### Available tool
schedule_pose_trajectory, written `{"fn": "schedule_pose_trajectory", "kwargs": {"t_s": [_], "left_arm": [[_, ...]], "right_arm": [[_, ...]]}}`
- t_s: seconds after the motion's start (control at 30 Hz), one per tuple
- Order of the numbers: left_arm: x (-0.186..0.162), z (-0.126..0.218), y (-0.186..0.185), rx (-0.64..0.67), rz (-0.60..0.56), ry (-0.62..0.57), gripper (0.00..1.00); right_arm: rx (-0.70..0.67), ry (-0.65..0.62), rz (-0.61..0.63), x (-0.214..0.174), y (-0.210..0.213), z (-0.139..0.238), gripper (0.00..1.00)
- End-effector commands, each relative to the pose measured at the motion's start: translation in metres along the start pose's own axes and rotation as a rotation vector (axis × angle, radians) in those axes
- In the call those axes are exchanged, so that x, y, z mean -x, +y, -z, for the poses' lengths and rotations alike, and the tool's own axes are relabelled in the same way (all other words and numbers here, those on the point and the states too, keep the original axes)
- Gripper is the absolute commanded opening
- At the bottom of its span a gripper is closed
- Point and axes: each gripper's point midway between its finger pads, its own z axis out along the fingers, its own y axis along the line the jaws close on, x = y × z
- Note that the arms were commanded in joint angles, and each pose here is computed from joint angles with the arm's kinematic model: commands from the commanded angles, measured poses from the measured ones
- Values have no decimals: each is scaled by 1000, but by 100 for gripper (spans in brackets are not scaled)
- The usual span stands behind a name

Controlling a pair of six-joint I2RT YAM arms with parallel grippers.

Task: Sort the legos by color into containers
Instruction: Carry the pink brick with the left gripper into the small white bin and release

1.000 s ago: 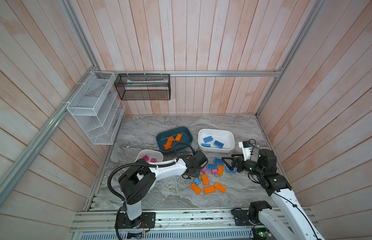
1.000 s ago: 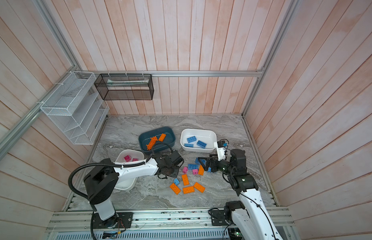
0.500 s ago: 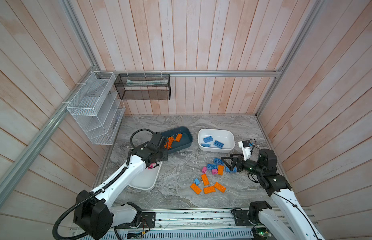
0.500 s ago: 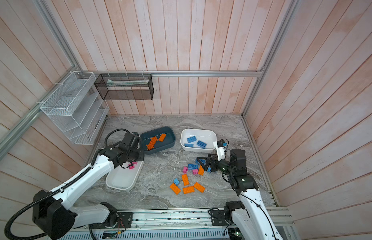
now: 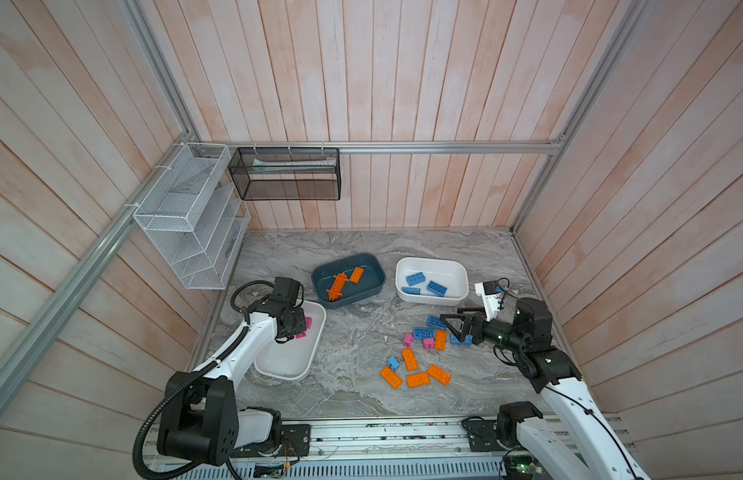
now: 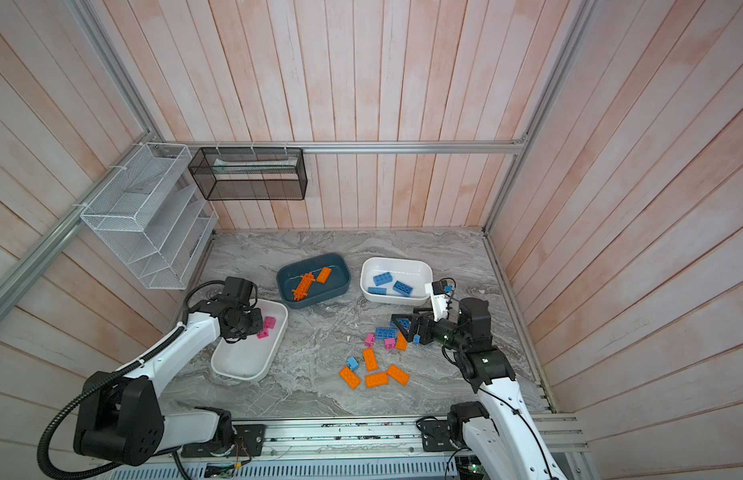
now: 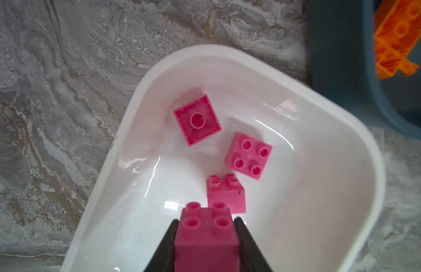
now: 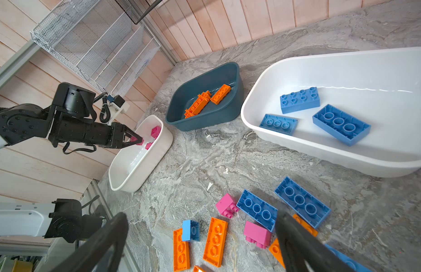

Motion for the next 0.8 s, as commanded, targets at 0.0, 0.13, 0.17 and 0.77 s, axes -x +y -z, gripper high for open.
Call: {"fn": "schedule_pose_trajectory", "kwargs": {"t_s": [0.0, 0.13, 0.17, 0.77], "left_arm": [[6, -13, 10, 40, 53, -28, 30], [-1, -26, 15, 52, 76, 6, 33], [0, -25, 16, 58, 75, 3, 35], [10, 45, -30, -122, 17, -52, 62]], "right_arm": [[15, 15, 1, -5, 1, -2, 98], [7, 19, 2, -7, -1, -2, 98], [6, 22, 2, -8, -1, -2, 98], [10, 19, 10, -1, -2, -7, 98]]}}
